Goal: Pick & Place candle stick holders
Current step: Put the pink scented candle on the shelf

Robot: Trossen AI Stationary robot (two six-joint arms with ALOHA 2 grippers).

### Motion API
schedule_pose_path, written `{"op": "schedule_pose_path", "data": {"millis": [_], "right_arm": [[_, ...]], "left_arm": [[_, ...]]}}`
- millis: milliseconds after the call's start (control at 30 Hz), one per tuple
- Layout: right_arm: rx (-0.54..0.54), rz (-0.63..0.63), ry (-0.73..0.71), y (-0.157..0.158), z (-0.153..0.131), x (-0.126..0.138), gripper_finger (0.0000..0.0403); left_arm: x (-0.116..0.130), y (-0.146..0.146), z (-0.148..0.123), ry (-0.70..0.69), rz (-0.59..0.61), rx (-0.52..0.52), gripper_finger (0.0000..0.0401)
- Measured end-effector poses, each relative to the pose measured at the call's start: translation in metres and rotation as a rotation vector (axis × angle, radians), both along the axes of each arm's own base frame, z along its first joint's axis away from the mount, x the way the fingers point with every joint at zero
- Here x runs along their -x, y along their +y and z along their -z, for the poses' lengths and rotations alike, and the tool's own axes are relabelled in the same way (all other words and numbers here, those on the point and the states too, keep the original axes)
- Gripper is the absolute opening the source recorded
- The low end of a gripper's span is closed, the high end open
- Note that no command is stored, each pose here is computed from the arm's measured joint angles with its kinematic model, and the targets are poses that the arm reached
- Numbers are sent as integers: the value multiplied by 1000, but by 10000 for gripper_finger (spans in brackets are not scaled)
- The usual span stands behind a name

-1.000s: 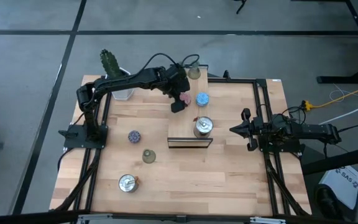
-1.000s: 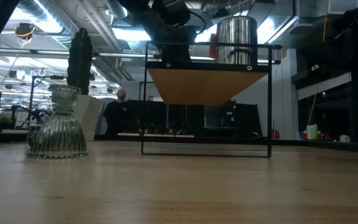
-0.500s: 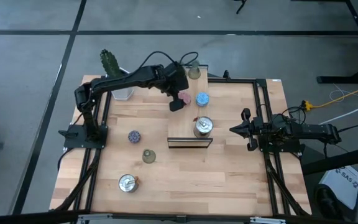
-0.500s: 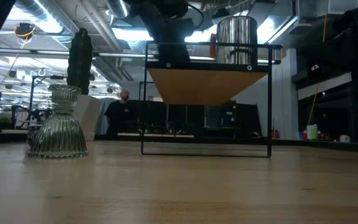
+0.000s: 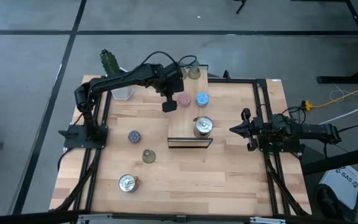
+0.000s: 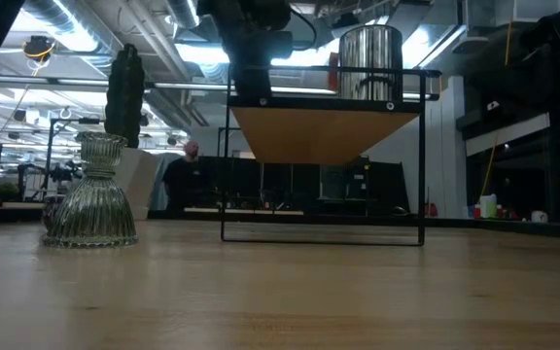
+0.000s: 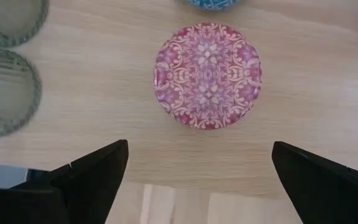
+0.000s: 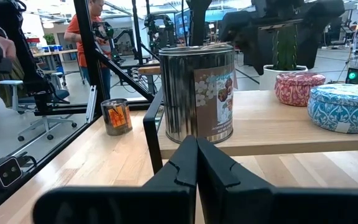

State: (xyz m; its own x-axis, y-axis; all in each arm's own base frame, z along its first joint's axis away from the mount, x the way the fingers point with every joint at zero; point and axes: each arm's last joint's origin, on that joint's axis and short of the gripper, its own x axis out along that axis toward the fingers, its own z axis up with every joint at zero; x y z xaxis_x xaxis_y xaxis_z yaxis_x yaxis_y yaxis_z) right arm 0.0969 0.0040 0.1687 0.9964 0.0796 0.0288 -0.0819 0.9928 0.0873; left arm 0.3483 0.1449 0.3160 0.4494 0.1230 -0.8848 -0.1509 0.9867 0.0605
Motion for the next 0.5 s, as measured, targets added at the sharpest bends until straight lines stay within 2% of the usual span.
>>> {"op": "schedule_pose_path", "data": {"millis": [267, 500], "right_arm": [[0, 0, 0, 0, 0, 0, 5], [0, 0, 0, 0, 0, 0, 5]], "left_arm": [[2, 5, 3, 31, 107, -85, 332], [3, 3, 15, 71, 130, -75, 256]]}}
